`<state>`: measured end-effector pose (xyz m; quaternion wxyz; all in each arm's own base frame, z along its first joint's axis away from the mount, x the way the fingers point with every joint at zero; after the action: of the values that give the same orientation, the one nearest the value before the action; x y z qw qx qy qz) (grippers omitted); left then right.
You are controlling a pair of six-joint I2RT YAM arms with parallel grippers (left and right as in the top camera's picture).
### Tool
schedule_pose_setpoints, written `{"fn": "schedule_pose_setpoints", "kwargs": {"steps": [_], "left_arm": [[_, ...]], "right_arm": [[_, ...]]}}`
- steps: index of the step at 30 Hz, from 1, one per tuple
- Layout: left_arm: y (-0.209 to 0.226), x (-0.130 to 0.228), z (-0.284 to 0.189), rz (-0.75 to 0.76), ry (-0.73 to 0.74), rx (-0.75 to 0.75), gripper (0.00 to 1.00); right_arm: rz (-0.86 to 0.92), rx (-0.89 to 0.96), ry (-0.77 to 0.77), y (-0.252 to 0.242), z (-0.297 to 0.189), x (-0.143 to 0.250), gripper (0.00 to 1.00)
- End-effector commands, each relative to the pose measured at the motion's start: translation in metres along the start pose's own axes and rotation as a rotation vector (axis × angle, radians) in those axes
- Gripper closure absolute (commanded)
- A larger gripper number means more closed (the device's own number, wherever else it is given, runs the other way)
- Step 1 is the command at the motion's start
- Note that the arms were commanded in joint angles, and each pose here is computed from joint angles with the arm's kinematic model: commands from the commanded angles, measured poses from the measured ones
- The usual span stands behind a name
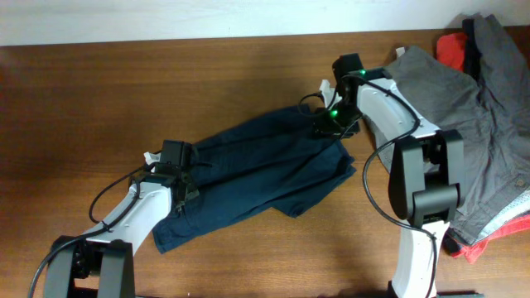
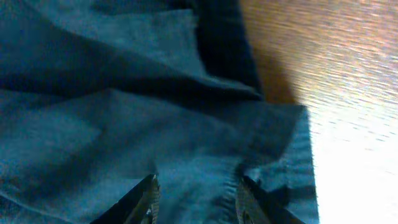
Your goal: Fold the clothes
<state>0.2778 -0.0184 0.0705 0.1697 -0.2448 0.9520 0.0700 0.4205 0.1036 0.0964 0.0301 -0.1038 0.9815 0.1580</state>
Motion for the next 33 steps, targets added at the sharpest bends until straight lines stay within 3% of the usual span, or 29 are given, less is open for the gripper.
{"fn": "schedule_pose_setpoints", "kwargs": {"steps": [1,9,17,22,24,27,33], "left_arm": [[0.008,0.009,0.007,0.021,0.031,-0.050,0.58],[0.008,0.009,0.007,0.021,0.031,-0.050,0.58],[0.008,0.009,0.007,0.021,0.031,-0.050,0.58],[0.008,0.010,0.007,0.023,0.036,-0.053,0.58],[0.008,0.010,0.007,0.023,0.036,-0.054,0.58],[0.008,0.010,0.007,0.023,0.036,-0.054,0.58],[0.010,0.011,0.006,0.026,0.044,-0.060,0.57]], "right_arm": [[-0.008,-0.005,0.027,0.002,0.007,0.004,0.55],[-0.264,-0.299,0.168,0.034,-0.008,0.040,0.63],[-0.444,-0.170,0.198,0.050,0.019,0.041,0.62],[-0.408,-0.120,0.177,0.052,0.043,0.031,0.62],[-0.326,-0.020,0.133,0.042,0.049,0.019,0.68],[-0.212,0.106,0.001,0.030,0.047,-0.006,0.66],[-0.181,0.114,-0.303,0.031,0.031,-0.061,0.63]]}}
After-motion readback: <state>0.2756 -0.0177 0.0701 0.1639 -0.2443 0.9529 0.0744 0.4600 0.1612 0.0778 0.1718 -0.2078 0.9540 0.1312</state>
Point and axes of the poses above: each gripper's point midway between its finger pads, its own z axis out along the fingers, its own y axis along the line the jaws close on, x = y × z, the point moved 7 cm from there along -z, back along the fingers, and after that the axes turned 4 degrees about -z, right-handed, at the moved point
